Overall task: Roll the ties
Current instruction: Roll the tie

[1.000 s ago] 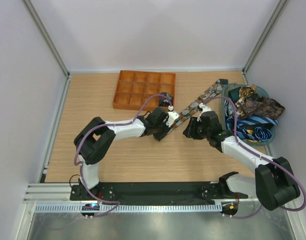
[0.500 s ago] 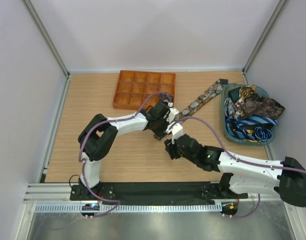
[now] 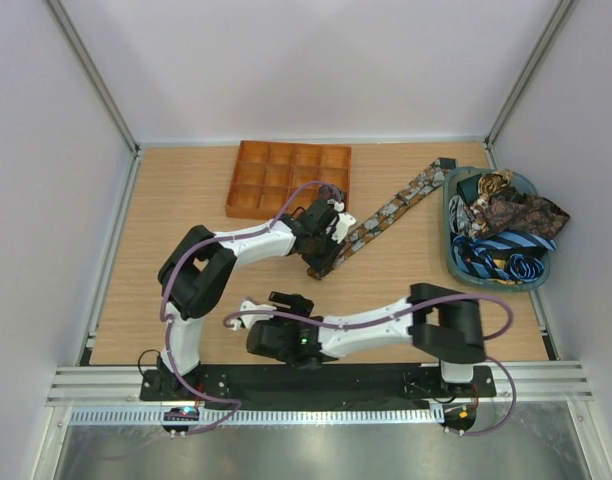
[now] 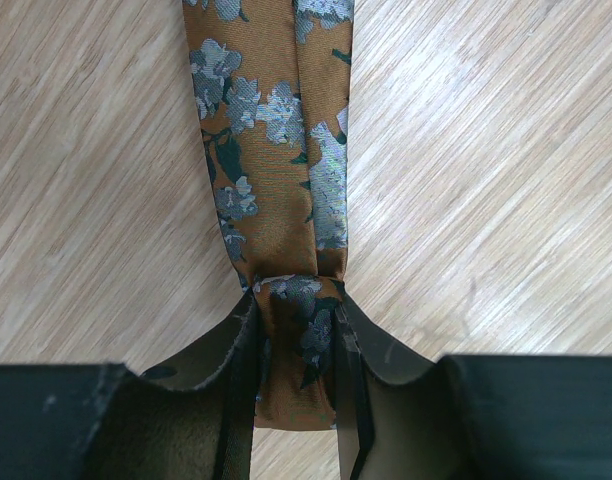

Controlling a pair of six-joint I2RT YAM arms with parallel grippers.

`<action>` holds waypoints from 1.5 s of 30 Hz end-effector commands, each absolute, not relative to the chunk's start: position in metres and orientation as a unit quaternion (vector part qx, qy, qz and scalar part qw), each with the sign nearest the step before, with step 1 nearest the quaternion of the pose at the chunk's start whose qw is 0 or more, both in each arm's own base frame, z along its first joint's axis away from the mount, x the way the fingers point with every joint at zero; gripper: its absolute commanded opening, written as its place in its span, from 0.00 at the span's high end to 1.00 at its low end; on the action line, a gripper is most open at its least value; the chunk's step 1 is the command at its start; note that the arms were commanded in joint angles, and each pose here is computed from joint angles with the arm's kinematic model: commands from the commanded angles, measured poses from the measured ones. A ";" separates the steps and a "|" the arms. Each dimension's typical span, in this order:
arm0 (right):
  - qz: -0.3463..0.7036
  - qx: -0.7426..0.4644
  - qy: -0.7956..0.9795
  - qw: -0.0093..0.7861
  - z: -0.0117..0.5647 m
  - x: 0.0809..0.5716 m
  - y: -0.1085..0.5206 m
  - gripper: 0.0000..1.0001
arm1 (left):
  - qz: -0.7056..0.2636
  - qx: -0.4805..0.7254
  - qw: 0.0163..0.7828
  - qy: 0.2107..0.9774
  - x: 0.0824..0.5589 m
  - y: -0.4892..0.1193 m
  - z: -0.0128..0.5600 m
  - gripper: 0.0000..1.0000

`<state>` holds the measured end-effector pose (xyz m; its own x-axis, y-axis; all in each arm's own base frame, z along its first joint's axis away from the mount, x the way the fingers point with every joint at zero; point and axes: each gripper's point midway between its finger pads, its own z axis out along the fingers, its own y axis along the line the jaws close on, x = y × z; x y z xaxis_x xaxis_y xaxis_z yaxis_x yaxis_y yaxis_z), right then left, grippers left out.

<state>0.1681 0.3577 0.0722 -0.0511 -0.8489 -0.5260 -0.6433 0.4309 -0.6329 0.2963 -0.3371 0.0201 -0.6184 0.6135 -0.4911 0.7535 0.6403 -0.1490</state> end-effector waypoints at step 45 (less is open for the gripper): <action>-0.409 -0.522 0.711 0.236 -0.019 0.256 0.287 0.51 | -0.072 0.357 -0.033 0.931 0.228 -0.264 -0.015 0.79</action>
<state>0.2657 0.3108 0.0292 -0.2749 -0.9611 0.0285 -0.4280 0.0958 -0.8987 0.2743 -0.3204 0.0198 -0.7042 0.6443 -0.2981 0.7061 0.6796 -0.1991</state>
